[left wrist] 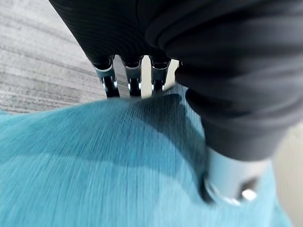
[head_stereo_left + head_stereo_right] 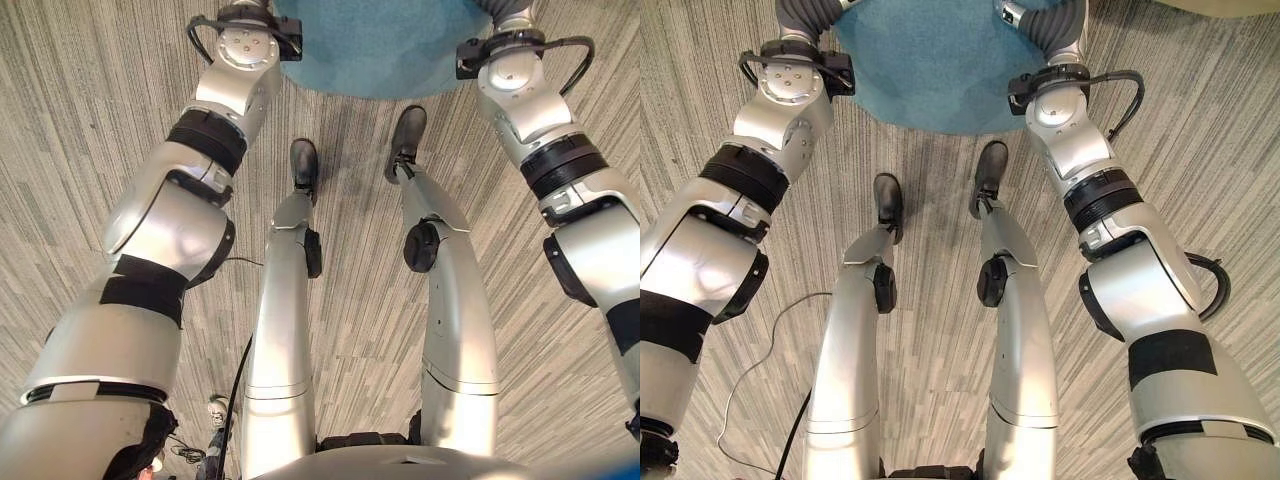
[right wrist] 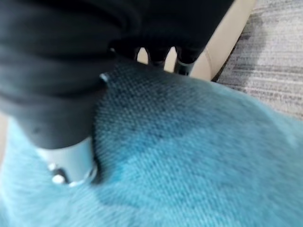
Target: Pick up all the scattered cushions and arrange them neatly on the sofa.
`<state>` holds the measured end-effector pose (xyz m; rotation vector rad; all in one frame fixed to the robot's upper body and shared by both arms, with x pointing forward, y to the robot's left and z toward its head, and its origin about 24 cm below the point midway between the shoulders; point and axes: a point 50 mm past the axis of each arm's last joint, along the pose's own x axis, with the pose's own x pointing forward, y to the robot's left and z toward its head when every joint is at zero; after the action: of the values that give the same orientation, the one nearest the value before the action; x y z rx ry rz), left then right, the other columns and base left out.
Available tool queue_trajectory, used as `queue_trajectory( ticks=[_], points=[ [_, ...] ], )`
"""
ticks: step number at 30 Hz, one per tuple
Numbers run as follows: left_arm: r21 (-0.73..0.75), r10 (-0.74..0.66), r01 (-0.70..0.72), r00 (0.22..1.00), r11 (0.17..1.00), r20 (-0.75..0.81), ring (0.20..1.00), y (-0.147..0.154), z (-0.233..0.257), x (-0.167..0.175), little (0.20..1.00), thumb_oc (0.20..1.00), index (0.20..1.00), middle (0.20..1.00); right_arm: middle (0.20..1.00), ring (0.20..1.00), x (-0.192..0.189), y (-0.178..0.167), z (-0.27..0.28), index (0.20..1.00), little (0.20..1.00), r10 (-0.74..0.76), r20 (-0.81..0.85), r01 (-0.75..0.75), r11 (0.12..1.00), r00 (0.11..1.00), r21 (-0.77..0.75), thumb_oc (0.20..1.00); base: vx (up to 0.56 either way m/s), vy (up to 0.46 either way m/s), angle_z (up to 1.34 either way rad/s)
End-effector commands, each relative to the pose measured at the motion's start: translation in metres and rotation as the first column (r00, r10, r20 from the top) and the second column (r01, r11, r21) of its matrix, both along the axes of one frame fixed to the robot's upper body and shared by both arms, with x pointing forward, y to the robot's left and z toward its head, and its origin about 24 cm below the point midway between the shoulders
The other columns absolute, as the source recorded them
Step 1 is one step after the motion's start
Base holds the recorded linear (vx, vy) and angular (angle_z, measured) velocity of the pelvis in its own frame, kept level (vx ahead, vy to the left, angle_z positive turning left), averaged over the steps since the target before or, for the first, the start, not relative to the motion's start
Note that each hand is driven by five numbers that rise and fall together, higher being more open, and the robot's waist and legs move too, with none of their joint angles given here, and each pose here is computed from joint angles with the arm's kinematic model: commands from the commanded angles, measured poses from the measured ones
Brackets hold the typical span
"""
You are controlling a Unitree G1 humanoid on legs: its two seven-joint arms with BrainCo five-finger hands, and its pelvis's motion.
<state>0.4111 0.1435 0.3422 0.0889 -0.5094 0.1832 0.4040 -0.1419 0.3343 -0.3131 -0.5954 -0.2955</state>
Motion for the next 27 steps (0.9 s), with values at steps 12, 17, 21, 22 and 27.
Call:
queue_trajectory(
  ticks=[12,17,21,22,27],
  points=[
    [-0.226,-0.337,0.357,0.933,0.906,0.125,0.2,-0.051,-0.089,-0.036,0.2,0.2,0.2,0.2,0.2,0.2,-0.027,0.038,-0.054,0.2,0.2,0.259,0.119,-0.263,0.965,0.959,0.021,0.2,-0.07,0.007,0.11],
    [-0.249,-0.354,0.36,0.933,0.899,0.069,0.2,-0.042,-0.148,-0.061,0.2,0.2,0.2,0.2,0.2,0.2,-0.049,0.03,-0.12,0.2,0.2,0.324,0.037,-0.325,0.945,0.945,0.045,0.2,-0.03,-0.024,0.01],
    [-0.279,-0.362,0.347,0.932,0.896,-0.002,0.2,-0.042,-0.179,-0.07,0.2,0.2,0.2,0.2,0.2,0.2,-0.058,0.027,-0.156,0.2,0.2,0.345,-0.052,-0.341,0.937,0.937,0.078,0.2,0.04,-0.04,0.06],
    [-0.295,-0.356,0.329,0.934,0.897,-0.04,0.2,-0.038,-0.196,-0.078,0.2,0.2,0.2,0.2,0.2,0.2,-0.066,0.025,-0.176,0.2,0.2,0.361,-0.101,-0.352,0.931,0.927,0.096,0.2,0.09,-0.058,0.06],
    [-0.27,-0.331,0.281,0.93,0.921,-0.158,0.2,-0.026,-0.241,-0.103,0.2,0.2,0.2,0.2,0.2,0.2,-0.093,0.014,-0.229,0.2,0.2,0.382,-0.244,-0.355,0.923,0.891,0.148,0.2,0.21,-0.055,0.0]
  ],
)
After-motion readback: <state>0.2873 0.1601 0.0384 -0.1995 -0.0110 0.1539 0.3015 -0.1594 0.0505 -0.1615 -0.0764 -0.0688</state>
